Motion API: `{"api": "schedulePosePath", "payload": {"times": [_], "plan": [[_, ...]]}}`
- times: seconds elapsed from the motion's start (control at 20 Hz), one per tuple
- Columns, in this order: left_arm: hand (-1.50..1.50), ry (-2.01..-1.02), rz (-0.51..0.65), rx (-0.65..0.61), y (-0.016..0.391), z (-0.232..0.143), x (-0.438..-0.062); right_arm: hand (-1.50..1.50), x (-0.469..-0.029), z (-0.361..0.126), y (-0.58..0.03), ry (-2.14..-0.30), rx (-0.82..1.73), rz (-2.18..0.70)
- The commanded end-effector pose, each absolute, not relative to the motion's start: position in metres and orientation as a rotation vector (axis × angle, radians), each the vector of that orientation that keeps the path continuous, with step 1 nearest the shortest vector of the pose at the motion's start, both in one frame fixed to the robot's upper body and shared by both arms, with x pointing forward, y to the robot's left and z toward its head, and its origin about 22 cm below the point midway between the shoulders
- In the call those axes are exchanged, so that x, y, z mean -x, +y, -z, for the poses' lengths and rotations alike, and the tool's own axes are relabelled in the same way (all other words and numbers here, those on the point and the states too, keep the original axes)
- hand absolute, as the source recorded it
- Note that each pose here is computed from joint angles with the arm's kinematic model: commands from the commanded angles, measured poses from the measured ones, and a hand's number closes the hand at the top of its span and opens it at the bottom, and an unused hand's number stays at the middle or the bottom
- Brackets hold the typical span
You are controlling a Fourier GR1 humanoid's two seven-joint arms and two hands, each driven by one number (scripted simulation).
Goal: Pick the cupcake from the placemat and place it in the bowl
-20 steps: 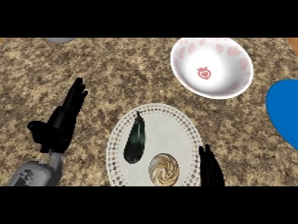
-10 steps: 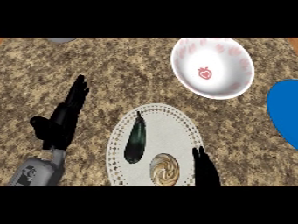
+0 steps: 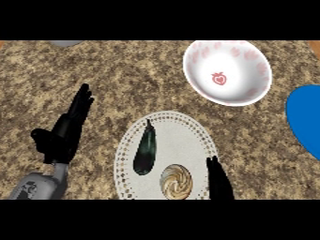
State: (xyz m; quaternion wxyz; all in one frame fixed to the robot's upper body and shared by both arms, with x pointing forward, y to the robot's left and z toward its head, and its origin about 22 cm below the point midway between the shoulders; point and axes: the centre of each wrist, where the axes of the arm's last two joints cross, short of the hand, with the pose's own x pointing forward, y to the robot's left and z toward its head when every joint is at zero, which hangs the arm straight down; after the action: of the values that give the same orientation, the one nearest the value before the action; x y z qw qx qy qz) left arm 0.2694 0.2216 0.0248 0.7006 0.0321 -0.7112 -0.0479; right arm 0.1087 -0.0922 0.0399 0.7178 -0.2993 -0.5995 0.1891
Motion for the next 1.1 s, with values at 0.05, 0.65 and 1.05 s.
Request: {"api": "schedulePosePath", "payload": {"times": [0.05, 0.65, 1.05], "plan": [[0.0, -1.6, 0.109, -0.055, 0.211, -0.036, -0.273, -1.5, -0.1, -0.074, -0.062, -1.355, 0.442, -0.232], [0.0, -1.587, 0.092, -0.062, 0.207, -0.032, -0.272, -1.5, -0.106, -0.045, -0.059, -1.334, 0.381, -0.144], [0.0, -1.6, 0.113, -0.076, 0.213, -0.03, -0.272, -1.5, -0.124, -0.002, -0.065, -1.251, 0.471, -0.203]]}}
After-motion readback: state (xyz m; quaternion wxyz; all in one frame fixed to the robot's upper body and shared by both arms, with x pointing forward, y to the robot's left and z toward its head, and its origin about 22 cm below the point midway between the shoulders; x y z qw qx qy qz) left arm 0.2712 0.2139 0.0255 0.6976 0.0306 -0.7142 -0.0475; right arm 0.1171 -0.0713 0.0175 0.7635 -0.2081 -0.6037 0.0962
